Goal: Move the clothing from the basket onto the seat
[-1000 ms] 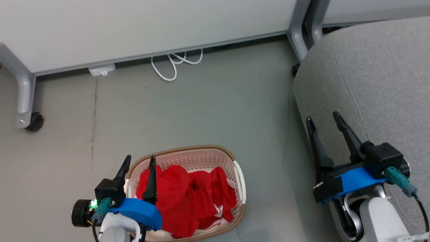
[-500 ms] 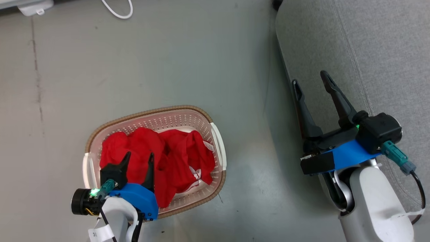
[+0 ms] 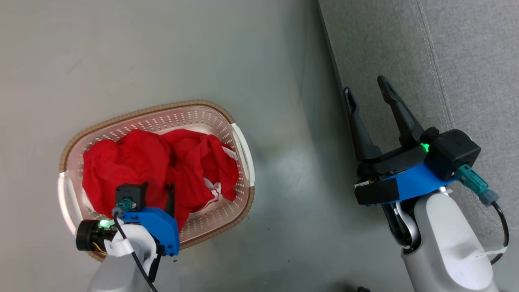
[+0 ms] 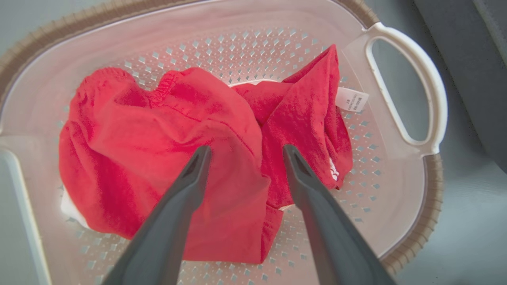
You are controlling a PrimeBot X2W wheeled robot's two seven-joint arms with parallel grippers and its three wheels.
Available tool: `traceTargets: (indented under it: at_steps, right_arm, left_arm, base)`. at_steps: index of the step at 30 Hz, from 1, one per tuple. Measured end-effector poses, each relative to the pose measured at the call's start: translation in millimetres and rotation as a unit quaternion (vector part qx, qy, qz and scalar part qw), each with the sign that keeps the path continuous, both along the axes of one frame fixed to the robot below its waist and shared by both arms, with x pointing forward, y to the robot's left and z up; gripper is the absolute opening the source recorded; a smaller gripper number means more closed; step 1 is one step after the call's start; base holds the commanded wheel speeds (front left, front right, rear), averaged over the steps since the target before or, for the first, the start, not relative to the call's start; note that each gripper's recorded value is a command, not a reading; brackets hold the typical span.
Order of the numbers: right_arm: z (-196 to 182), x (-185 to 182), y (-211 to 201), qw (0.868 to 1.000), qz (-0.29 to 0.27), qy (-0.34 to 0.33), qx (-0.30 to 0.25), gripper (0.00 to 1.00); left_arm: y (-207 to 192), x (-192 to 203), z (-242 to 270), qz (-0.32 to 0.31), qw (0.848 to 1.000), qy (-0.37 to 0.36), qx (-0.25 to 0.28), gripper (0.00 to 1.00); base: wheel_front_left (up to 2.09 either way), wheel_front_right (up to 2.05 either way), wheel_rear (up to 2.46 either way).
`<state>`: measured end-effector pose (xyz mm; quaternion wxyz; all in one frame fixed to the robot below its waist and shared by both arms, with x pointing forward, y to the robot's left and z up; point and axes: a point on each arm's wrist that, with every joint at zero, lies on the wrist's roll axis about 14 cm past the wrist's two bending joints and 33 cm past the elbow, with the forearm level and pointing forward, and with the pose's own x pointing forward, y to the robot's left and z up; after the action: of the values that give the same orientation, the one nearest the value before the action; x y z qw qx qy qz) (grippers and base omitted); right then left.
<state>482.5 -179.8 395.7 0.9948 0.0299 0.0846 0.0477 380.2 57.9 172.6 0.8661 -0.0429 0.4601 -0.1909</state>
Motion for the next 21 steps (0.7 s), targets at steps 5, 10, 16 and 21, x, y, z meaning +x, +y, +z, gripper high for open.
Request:
traceTargets:
  at_steps: [5,10,16,21]
  right_arm:
    - [-8,2,-4,1.0,-0.003,0.004,-0.001,1.0]
    - [-16,1,-7,1.0,-0.007,0.012,-0.002,1.0]
    - [-21,-1,-11,1.0,-0.011,0.019,-0.002,1.0]
    - [-21,-1,-11,1.0,-0.012,0.018,0.0,1.0]
  left_arm:
    - [6,0,-20,-0.006,0.999,0.027,0.027,1.0]
    - [11,1,-33,-0.008,0.998,0.043,0.055,1.0]
    - [12,0,-41,-0.007,0.996,0.06,0.067,0.07]
    - [11,-3,-42,-0.008,0.996,0.069,0.063,0.0]
  base:
    - [0.0,0.0,0.0]
    - [0.0,0.0,0.0]
    - [0.0,0.0,0.0]
    - [0.0,0.0,0.0]
